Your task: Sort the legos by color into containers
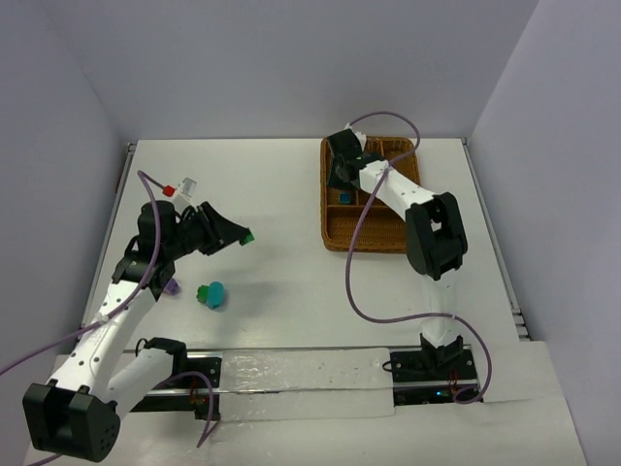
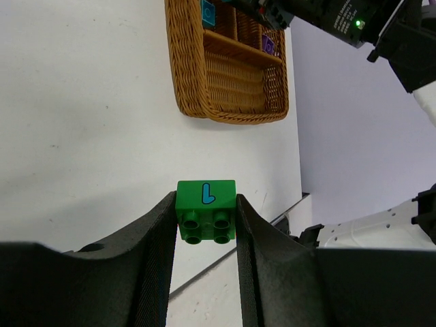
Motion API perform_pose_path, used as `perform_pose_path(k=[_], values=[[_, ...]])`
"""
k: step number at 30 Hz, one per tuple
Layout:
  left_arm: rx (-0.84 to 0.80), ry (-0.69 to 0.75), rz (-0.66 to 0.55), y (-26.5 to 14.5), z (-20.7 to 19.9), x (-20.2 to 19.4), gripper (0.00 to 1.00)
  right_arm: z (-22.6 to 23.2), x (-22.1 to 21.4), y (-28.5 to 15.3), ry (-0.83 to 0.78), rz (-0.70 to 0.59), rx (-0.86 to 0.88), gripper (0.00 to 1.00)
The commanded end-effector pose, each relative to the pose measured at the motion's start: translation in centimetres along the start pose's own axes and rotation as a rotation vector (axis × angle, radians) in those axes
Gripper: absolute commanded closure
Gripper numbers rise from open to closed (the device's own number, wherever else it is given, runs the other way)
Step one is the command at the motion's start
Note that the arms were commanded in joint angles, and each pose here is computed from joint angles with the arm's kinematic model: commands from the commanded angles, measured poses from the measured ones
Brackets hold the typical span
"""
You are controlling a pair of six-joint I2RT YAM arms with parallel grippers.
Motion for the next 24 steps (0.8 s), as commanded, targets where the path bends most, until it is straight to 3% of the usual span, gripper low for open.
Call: perform_pose_path(k=[1, 4, 9, 17, 24], values=[[-0.040, 0.047, -0.011, -0.5, -1.9, 0.3, 1.00, 0.2, 2.4, 0.0, -0.004, -0.046, -0.017, 0.41], [-0.030, 0.065, 0.008, -0.1, -2.5, -0.1, 1.00, 0.4, 3.1, -0.4, -0.012, -0.057, -0.020, 0.23], [-0.035, 0.084, 0.021, 1.1, -3.9, -0.4, 1.00, 0.0, 4.6, -3.0, -0.015, -0.109, -0.024, 0.14], [-0.044, 0.149, 0.088, 5.9, -7.1, -1.2, 1.00, -3.2, 4.6, -10.8, 0.030, -0.204, -0.034, 0.14], [-0.044, 0.234, 0.177, 14.4, -10.5, -3.3, 1.00, -11.9, -1.0, -17.4, 0.192, -0.258, -0.089, 0.12]])
Point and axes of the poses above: each gripper's point midway between its finger pads, its own y axis out along the fingers, its own z axis along the line the jaws close on, x = y × z, the point moved 6 cm from there along -y, back along the fingers, and after that the axes turned 4 degrees about -y, right-handed, at the moved point
